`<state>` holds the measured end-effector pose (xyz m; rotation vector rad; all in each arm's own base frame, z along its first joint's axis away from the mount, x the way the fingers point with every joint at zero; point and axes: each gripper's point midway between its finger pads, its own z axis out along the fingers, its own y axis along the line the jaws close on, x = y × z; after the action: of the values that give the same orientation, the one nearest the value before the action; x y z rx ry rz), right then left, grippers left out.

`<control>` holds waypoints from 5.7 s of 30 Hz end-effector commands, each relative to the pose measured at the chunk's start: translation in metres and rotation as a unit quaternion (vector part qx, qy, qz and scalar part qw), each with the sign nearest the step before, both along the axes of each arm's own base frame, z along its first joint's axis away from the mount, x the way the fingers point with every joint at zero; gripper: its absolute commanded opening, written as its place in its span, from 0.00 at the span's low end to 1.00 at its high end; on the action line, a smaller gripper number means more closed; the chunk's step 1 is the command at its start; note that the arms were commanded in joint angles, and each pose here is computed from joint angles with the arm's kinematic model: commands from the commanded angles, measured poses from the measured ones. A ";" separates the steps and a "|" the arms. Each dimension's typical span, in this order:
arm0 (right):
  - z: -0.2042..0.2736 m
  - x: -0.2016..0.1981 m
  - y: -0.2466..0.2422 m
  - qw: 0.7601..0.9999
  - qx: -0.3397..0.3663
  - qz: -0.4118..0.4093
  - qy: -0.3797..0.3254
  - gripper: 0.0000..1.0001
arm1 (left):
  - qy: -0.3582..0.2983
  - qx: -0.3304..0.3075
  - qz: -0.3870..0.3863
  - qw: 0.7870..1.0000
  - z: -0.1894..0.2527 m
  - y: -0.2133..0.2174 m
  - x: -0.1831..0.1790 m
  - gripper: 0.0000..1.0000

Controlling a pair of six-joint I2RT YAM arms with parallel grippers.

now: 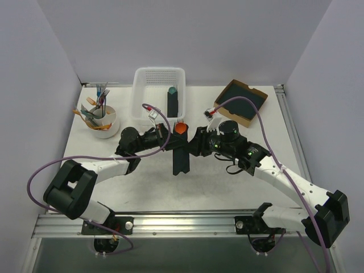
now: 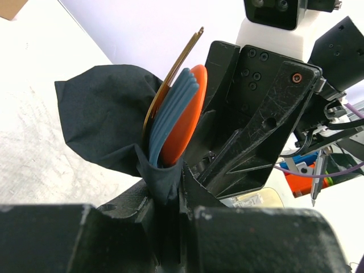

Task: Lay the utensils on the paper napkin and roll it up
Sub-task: Roll the napkin.

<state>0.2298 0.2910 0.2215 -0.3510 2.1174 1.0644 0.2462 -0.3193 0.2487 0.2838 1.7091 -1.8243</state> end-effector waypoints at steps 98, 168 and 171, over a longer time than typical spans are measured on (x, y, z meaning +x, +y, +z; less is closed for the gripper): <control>0.102 -0.020 0.023 0.967 0.201 0.118 -0.100 0.00 | -0.061 -0.080 -0.049 0.994 0.064 0.016 -0.037 0.94; 0.064 0.072 -0.013 0.983 0.153 -0.034 -0.092 0.52 | -0.028 -0.012 0.049 0.998 0.044 0.041 0.009 0.03; 0.028 0.103 -0.018 0.992 0.076 -0.088 -0.046 0.53 | -0.014 0.022 0.072 0.997 0.034 0.048 0.023 0.02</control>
<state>0.3045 0.2792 0.2603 -0.1737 1.8628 1.2298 0.2538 -0.2767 0.2725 0.1842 1.7040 -1.7554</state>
